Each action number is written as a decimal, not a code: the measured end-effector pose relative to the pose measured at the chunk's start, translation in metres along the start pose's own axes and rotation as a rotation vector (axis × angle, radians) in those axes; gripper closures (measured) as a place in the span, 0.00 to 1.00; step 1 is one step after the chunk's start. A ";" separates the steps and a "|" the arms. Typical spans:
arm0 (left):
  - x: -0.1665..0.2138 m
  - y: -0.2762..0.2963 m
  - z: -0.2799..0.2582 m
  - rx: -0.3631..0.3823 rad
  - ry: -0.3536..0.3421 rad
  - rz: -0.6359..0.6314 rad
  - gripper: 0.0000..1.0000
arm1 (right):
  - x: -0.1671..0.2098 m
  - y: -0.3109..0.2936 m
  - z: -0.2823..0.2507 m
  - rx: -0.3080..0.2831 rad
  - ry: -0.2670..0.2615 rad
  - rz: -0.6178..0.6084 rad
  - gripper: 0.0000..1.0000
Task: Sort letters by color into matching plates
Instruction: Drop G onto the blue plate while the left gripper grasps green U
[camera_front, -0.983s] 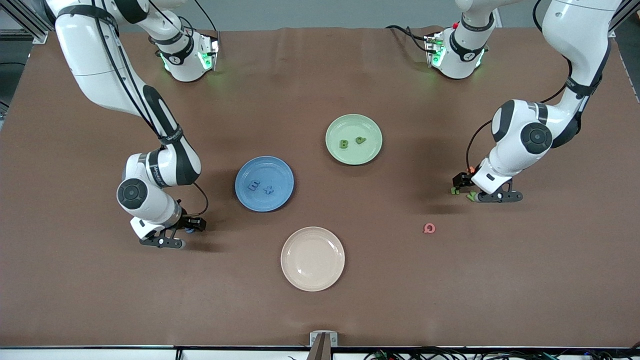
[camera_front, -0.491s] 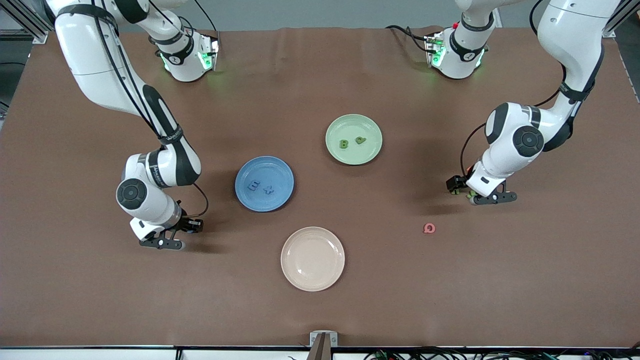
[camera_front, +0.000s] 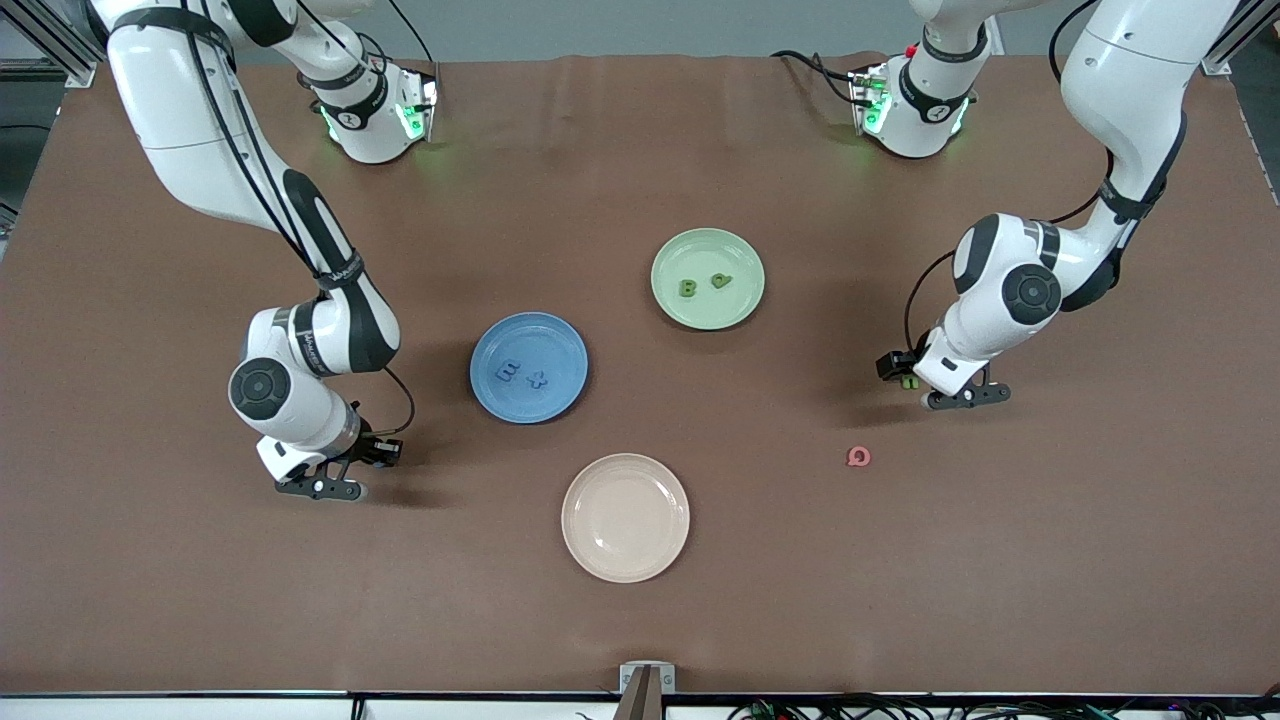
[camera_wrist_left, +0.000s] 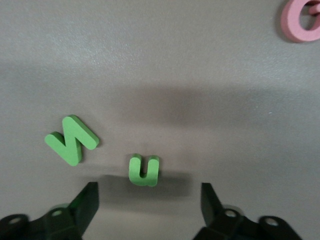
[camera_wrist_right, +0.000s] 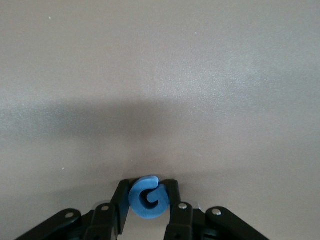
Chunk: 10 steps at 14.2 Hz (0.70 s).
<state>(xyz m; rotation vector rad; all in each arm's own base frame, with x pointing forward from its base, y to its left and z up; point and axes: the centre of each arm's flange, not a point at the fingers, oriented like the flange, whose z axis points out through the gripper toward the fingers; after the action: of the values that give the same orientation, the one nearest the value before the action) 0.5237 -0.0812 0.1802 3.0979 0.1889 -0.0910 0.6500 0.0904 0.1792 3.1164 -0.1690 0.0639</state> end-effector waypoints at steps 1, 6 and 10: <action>0.001 0.000 0.001 0.000 0.000 0.003 0.11 | 0.000 -0.001 0.000 0.000 -0.006 0.007 0.64; 0.012 0.000 0.000 0.015 0.024 0.038 0.23 | -0.008 -0.033 -0.026 -0.013 -0.076 0.117 0.64; 0.012 0.000 0.006 0.014 0.012 0.040 0.29 | -0.041 -0.095 -0.065 -0.010 -0.063 0.203 0.64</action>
<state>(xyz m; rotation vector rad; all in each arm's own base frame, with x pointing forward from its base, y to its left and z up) 0.5348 -0.0803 0.1731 3.1151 0.1278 -0.0725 0.6171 0.1906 0.2405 3.0816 -0.4844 -0.0320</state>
